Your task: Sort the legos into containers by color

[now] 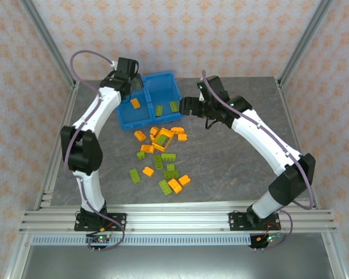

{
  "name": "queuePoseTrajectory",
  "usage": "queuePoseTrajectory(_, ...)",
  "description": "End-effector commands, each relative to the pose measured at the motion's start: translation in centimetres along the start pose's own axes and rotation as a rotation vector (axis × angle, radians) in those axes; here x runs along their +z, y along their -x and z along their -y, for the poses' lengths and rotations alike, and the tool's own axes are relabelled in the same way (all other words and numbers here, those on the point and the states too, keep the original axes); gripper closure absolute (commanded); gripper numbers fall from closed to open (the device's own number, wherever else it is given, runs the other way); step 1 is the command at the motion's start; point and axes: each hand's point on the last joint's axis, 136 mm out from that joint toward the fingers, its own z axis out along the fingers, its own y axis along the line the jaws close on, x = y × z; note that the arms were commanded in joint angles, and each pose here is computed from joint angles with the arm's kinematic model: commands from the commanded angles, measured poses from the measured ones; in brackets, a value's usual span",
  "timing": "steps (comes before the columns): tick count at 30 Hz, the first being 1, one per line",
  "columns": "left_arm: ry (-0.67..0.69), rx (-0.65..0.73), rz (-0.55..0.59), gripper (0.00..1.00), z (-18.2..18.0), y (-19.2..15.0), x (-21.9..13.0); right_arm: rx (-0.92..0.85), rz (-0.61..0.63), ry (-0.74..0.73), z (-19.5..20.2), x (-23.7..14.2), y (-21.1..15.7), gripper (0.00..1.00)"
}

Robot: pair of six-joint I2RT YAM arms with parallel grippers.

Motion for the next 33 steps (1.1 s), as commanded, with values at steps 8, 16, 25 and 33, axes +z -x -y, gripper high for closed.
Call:
queuePoseTrajectory(8, -0.208, 0.103, -0.025, 0.26, 0.8, -4.4, -11.0, 0.005, 0.027, -0.026, 0.5, 1.0, 0.5, 0.10)
queuePoseTrajectory(16, -0.271, 0.131, -0.197, 0.25, -1.2, -14.8, -14.3, 0.016, 0.000, -0.023, 0.7, 2.8, 0.1, 0.10)
queuePoseTrajectory(25, -0.217, 0.189, -0.433, 0.24, -2.3, -24.0, -10.1, 0.013, -0.062, -0.015, 0.6, 4.2, -0.7, 0.10)
queuePoseTrajectory(33, -0.076, 0.270, -0.547, 0.26, -4.9, -28.6, -6.6, 0.029, -0.070, -0.028, 1.1, 3.9, -1.5, 0.10)
